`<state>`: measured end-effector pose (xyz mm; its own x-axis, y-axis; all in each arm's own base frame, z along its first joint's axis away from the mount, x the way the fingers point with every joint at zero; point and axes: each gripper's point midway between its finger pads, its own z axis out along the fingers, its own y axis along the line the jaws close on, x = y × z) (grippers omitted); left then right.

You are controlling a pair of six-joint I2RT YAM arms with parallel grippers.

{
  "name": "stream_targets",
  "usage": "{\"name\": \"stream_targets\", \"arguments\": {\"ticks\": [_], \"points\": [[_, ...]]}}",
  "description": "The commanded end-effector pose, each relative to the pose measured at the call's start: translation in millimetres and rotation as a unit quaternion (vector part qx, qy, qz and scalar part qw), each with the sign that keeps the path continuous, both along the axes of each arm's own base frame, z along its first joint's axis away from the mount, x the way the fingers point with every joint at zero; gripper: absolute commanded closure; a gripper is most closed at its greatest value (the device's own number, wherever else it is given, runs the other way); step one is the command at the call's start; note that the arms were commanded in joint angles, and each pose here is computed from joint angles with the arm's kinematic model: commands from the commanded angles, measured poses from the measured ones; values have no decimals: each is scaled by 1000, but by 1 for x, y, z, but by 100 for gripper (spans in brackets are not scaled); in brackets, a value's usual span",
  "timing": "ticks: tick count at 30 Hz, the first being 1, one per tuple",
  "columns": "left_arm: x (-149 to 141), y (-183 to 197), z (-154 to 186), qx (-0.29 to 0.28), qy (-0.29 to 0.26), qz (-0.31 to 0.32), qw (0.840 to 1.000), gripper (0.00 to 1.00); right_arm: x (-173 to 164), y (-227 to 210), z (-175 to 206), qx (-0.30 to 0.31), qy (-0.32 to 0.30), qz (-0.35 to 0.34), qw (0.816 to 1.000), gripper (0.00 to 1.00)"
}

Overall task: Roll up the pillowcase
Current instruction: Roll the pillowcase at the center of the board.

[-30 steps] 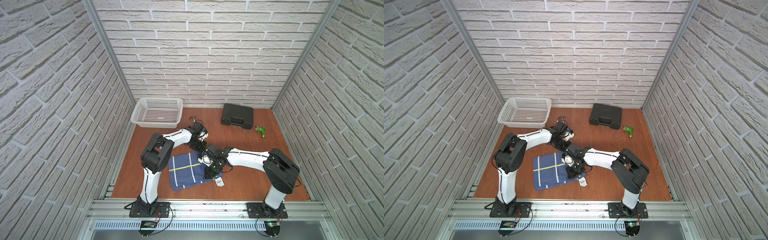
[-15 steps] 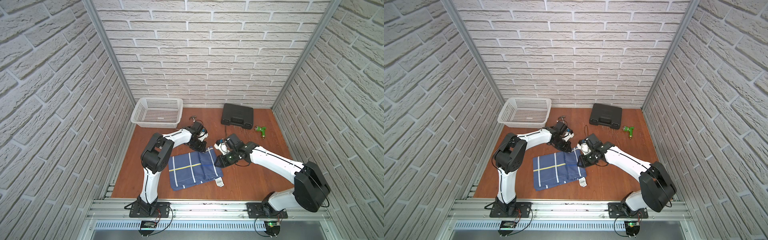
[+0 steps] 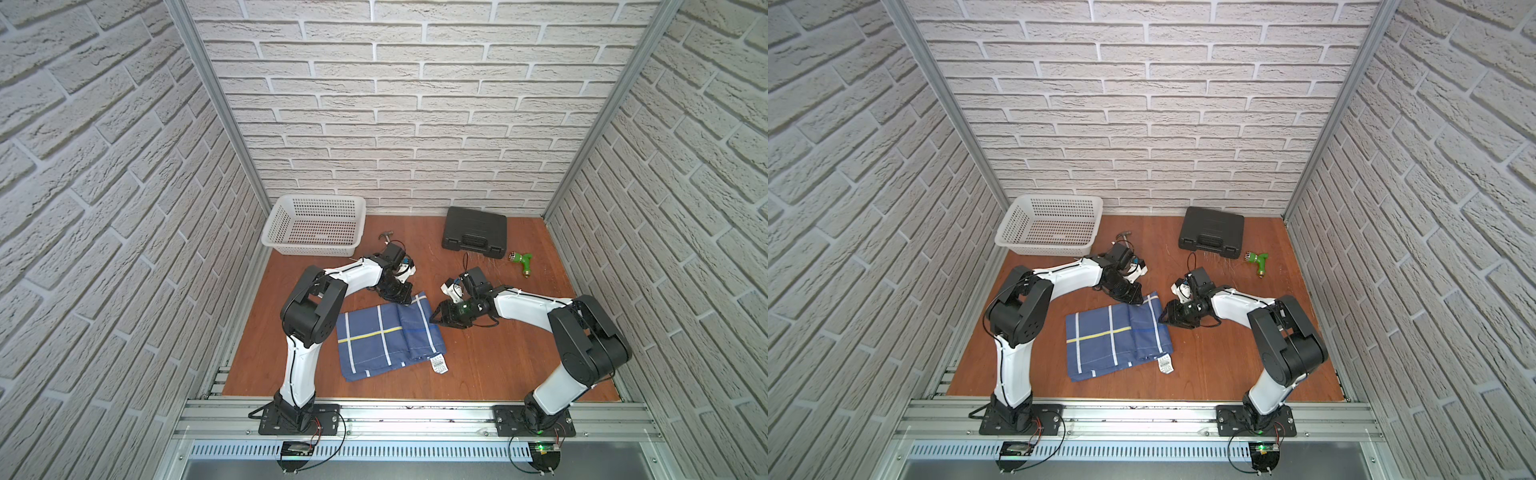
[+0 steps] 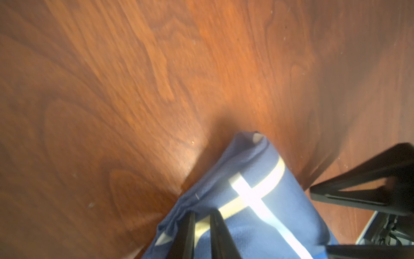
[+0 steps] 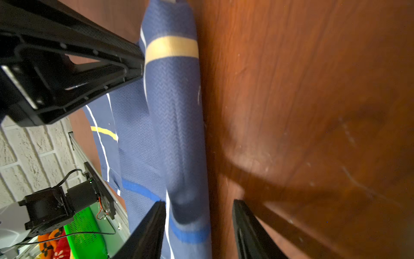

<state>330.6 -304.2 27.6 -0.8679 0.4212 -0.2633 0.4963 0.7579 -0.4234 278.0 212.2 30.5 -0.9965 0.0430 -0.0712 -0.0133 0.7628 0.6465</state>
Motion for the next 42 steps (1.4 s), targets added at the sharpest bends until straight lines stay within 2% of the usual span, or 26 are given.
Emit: {"name": "stream_targets", "arguments": {"ticks": [1, 6, 10, 15, 21, 26, 33, 42], "points": [[-11, 10, -10, 18, 14, 2, 1000, 82, 9, 15, 3, 48, 2, -3, 999, 47], [-9, 10, -7, 17, 10, 3, 1000, 81, 7, 24, -9, 71, 23, 3, 997, 49], [-6, 8, 0, 14, 4, 4, 1000, 77, 10, 31, -3, 99, 20, 5, 995, 62], [1, 5, 20, 0, -17, 12, 1000, 68, 13, 24, 11, 77, -10, 9, 997, 85], [15, 0, 66, -29, -65, 28, 997, 54, 10, 4, 19, 7, -40, 17, 999, 95], [13, 7, 88, -36, -81, 40, 995, 51, 1, -20, 28, -80, -53, 27, 995, 96], [-11, 31, 69, -25, -58, 62, 996, 51, -12, -33, 39, -211, -66, 46, 974, 91], [-33, 50, 46, -18, -36, 82, 996, 52, -20, -5, 58, -273, -101, 91, 952, 78]]}}
